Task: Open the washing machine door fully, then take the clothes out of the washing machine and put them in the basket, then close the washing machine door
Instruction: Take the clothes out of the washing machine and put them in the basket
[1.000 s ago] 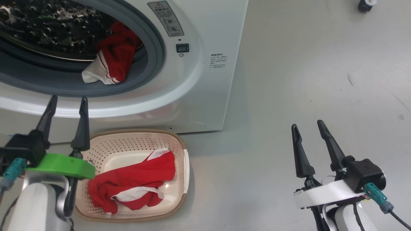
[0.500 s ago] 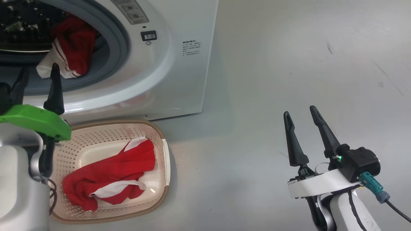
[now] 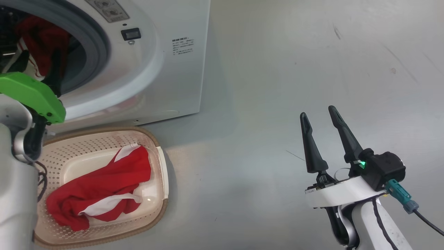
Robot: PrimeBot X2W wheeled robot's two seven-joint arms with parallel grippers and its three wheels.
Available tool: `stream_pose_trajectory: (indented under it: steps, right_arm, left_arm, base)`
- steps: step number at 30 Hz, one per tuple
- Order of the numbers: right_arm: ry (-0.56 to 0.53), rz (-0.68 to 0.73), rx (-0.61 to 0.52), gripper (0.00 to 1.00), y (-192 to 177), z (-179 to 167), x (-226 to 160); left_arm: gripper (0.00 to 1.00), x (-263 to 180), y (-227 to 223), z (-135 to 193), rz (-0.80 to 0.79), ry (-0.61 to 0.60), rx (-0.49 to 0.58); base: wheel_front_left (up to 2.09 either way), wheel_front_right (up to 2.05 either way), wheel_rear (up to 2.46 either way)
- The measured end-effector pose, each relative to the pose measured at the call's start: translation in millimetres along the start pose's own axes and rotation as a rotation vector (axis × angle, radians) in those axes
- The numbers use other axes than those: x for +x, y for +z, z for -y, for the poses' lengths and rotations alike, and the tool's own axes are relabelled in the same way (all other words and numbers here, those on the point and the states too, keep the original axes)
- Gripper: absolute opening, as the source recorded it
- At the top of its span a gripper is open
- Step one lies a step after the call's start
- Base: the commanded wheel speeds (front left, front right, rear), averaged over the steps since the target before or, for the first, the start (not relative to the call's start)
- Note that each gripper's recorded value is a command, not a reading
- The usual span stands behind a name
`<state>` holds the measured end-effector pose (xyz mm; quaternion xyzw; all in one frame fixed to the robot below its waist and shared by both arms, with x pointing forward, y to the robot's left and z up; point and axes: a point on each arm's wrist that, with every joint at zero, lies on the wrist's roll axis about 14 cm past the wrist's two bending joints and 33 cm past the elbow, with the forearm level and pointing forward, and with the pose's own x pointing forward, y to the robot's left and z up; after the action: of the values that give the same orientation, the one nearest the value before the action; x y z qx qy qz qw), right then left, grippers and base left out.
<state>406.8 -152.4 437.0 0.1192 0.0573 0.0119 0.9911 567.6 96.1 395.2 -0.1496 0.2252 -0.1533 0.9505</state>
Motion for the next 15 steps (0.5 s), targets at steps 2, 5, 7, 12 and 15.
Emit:
stream_pose_trajectory:
  steps: [2,5,7,12,15]
  right_arm:
    - [-0.007,-0.001,0.004,1.00,0,2,1]
    - [-0.023,-0.004,0.008,1.00,-1,6,2]
    - [-0.028,-0.008,0.007,1.00,-2,8,2]
    - [-0.048,-0.009,0.003,1.00,-3,13,2]
    - [-0.055,-0.009,-0.001,1.00,-2,15,2]
  left_arm:
    - [1.00,5,-5,-7,-0.040,0.012,0.010]
    - [1.00,12,-11,-15,-0.085,0.026,0.017]
    - [1.00,18,-11,-18,-0.104,0.030,0.020]
    - [1.00,31,-16,-17,-0.146,0.026,0.016]
    - [1.00,37,-22,-18,-0.180,0.028,0.015]
  base:
    - [0.00,0.00,0.00]
    - [0.00,0.00,0.00]
    - [0.00,0.00,0.00]
    - [0.00,0.00,0.00]
    - [0.00,0.00,0.00]
